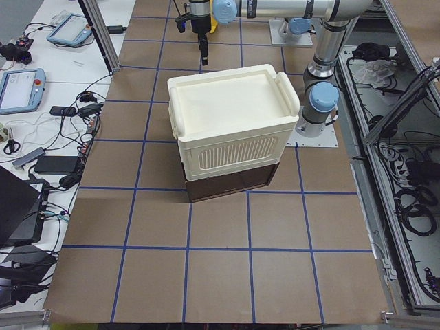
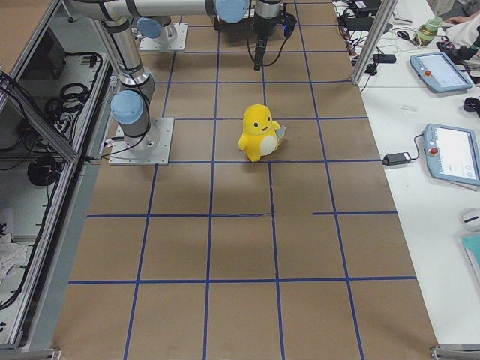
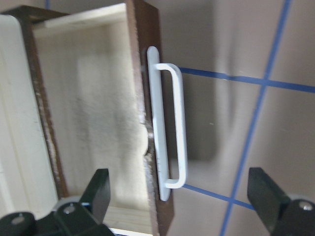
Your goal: Pull drawer sideways
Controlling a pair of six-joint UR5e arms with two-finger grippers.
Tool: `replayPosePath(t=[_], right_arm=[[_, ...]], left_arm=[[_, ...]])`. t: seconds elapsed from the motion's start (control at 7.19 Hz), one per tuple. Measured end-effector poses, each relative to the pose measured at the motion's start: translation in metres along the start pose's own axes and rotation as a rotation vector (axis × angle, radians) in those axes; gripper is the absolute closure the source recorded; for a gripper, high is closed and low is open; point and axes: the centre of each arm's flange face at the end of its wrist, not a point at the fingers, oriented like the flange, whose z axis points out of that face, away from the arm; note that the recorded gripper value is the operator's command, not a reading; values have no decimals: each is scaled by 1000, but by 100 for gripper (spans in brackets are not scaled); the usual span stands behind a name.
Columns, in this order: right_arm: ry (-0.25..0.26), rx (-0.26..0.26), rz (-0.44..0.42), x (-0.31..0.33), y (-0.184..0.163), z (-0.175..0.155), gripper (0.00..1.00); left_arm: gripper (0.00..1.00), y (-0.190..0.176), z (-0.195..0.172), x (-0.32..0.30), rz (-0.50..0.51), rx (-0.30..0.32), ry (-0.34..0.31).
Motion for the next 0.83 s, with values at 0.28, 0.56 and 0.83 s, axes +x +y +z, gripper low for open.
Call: replayPosePath(t=[0.28,0.56,0.83], right_arm=[[0,0,0,0,0,0,0],[0,0,0,0,0,0,0],[0,0,-1,0,0,0,0]], left_arm=[[0,18,-22,-5,47,33,77],[0,24,-27,-6,89,39,128],[0,17,-28,-8,127,49,155]])
